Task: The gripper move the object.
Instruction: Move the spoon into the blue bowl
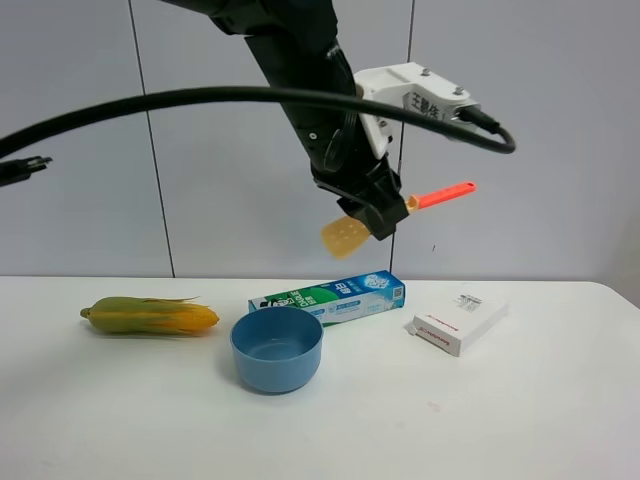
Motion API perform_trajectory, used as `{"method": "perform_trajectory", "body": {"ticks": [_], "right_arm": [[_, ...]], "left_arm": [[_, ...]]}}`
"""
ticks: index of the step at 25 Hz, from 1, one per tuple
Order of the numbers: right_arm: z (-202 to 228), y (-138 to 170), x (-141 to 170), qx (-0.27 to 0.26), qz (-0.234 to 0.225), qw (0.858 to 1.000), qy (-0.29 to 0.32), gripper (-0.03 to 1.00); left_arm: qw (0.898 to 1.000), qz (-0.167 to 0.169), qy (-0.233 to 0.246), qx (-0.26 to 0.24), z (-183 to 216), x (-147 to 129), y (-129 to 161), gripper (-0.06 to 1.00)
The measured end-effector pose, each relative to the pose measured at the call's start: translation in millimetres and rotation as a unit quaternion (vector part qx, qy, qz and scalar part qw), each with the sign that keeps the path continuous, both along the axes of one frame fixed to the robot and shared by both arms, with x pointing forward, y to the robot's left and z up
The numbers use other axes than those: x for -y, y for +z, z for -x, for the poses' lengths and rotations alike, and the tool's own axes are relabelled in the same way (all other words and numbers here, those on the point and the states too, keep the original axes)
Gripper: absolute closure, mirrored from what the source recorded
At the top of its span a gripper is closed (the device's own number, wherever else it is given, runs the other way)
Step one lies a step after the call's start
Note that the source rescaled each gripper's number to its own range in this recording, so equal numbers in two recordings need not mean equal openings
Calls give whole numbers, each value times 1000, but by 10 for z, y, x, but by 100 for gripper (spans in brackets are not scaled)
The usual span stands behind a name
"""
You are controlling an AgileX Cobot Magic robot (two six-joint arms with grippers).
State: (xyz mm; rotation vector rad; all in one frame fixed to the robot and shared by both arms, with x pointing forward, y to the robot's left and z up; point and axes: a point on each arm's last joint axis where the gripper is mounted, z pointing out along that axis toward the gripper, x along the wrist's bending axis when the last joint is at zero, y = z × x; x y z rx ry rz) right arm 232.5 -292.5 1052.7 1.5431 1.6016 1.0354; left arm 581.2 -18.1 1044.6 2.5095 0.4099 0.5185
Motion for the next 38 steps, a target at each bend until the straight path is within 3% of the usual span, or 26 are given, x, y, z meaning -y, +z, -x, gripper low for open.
{"method": "perform_trajectory", "body": {"ticks": [8,14,18,29,38], "right_arm": [[0,0,0,0,0,1000,0,-3],[0,0,0,0,-1,1000,0,-3],[0,0,0,0,-4,1000,-2,-3],[0,0,0,0,-4,1000,-2,-3],[0,0,0,0,-4,1000,-2,-3]], "left_arm": [[998,-23,51,-26,-231,-418,-343,94],[998,23,67,6,-212,-449,-673,94],[997,22,70,7,-129,-519,-887,94],[994,35,104,24,-79,-826,-1130,94],[984,80,156,29,-38,-964,-1284,94]]}}
